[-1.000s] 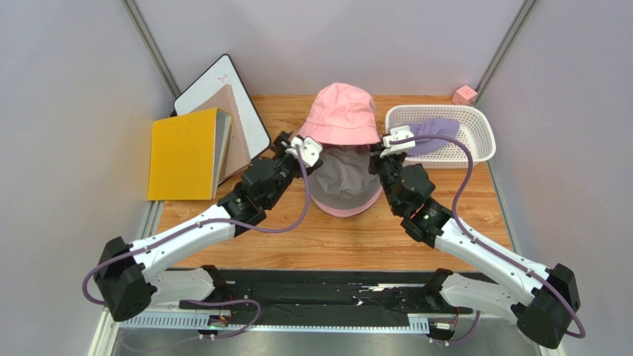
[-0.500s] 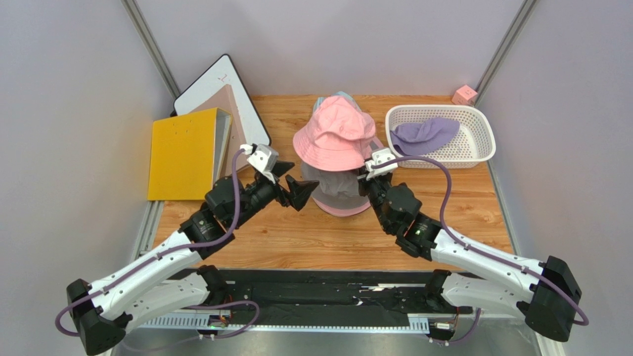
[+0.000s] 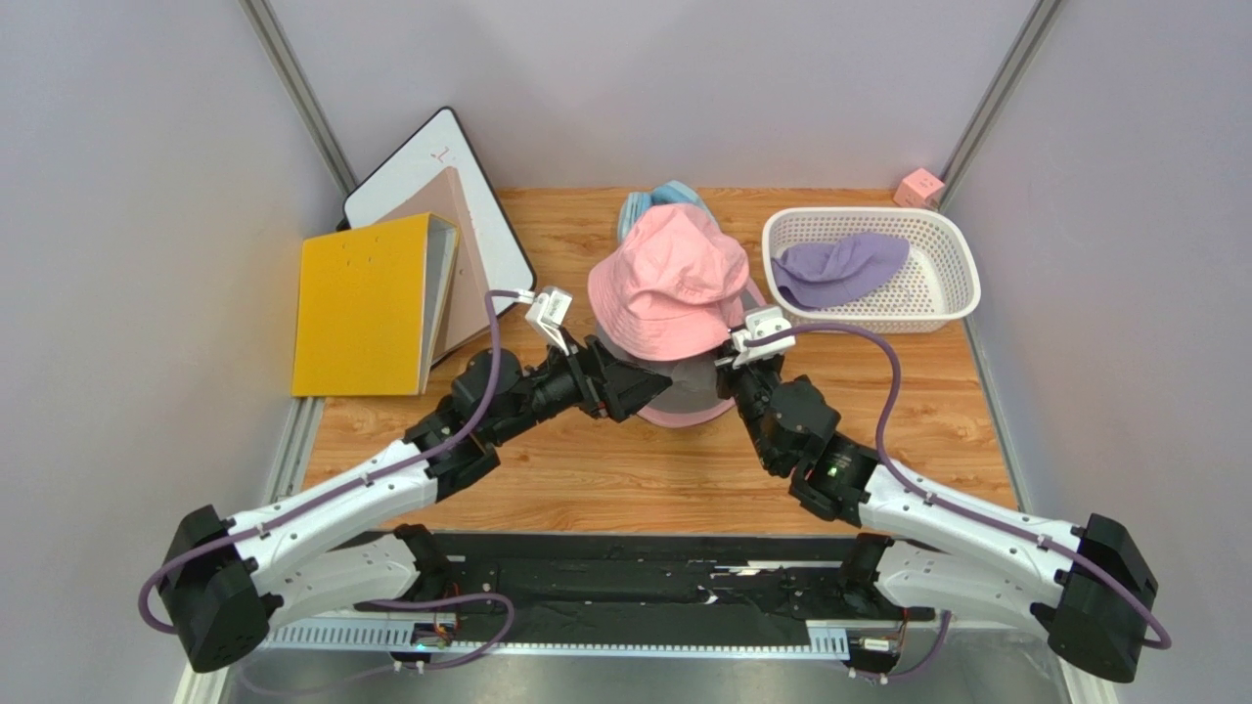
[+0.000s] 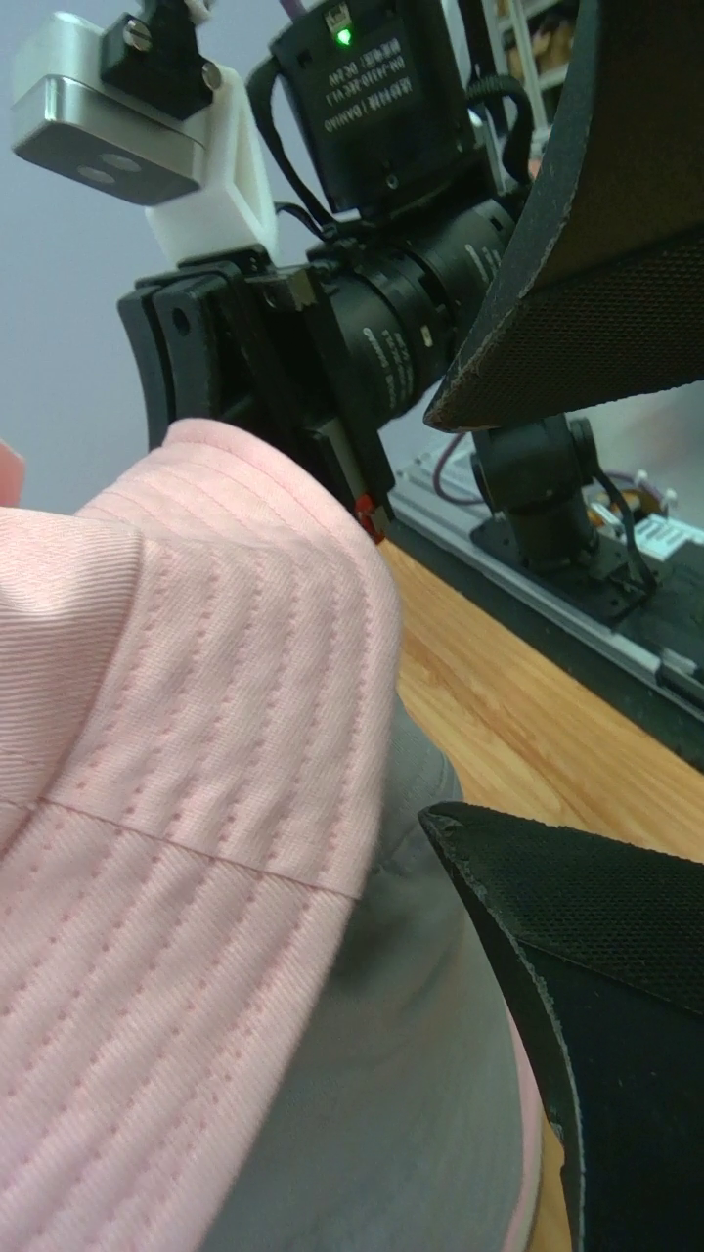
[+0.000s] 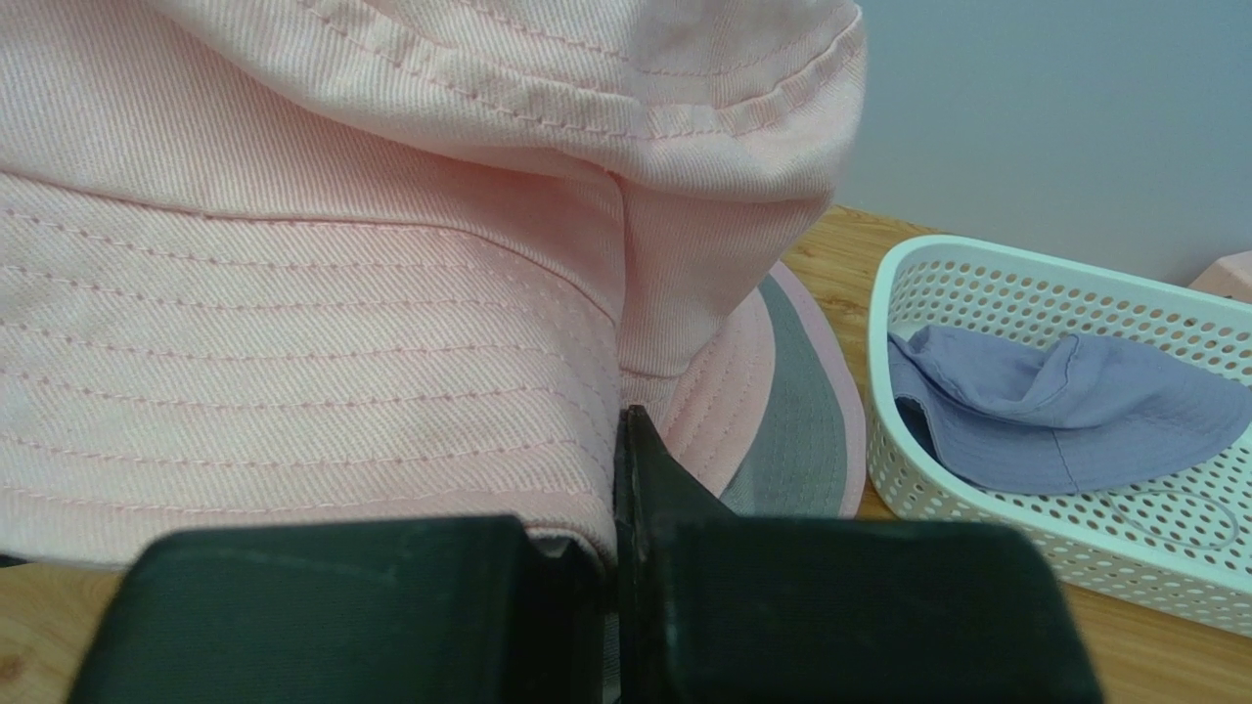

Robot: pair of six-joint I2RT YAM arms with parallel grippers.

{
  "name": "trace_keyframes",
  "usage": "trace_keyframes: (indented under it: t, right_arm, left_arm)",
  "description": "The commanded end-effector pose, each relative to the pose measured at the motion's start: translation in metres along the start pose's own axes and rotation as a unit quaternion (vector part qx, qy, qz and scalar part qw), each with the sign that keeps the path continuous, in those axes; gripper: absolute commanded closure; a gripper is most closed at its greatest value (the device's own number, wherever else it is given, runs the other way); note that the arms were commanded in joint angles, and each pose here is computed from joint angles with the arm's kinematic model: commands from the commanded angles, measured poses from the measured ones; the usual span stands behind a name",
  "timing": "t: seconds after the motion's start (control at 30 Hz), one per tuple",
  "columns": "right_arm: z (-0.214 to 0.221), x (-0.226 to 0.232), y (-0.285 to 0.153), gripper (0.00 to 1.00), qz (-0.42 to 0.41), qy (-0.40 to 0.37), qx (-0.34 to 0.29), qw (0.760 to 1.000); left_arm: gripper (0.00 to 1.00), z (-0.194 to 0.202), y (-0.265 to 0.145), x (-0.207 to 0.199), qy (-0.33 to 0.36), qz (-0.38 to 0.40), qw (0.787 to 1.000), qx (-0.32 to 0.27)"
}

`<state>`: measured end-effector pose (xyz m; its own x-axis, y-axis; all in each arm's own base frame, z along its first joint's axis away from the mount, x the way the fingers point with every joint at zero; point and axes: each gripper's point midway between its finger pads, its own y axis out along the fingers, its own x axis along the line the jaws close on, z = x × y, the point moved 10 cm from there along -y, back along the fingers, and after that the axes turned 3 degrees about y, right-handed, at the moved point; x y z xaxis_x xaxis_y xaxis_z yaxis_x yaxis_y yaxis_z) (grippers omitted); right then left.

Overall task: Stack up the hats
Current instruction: Stack the hat on the hat.

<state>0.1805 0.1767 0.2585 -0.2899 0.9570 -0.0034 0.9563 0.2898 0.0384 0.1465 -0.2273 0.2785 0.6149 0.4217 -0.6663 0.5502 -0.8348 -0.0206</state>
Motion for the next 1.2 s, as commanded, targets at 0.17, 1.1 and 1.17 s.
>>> trace_keyframes:
  t: [0.17, 1.1, 1.17]
  right_arm:
    - [0.009, -0.002, -0.009, 1.00, 0.010, 0.017, 0.003, 1.000]
    - [0.031, 0.013, -0.013, 1.00, -0.018, 0.008, 0.028, 0.999]
    - [0.032, 0.014, -0.014, 1.00, -0.021, 0.006, 0.030, 0.999]
  left_arm:
    - [0.01, -0.023, 0.002, -0.019, -0.047, 0.074, 0.990, -0.111]
    - [0.51, -0.033, -0.005, -0.007, -0.125, 0.036, 0.964, -0.231]
    - [0.54, -0.033, -0.002, -0.007, -0.131, 0.039, 0.963, -0.231]
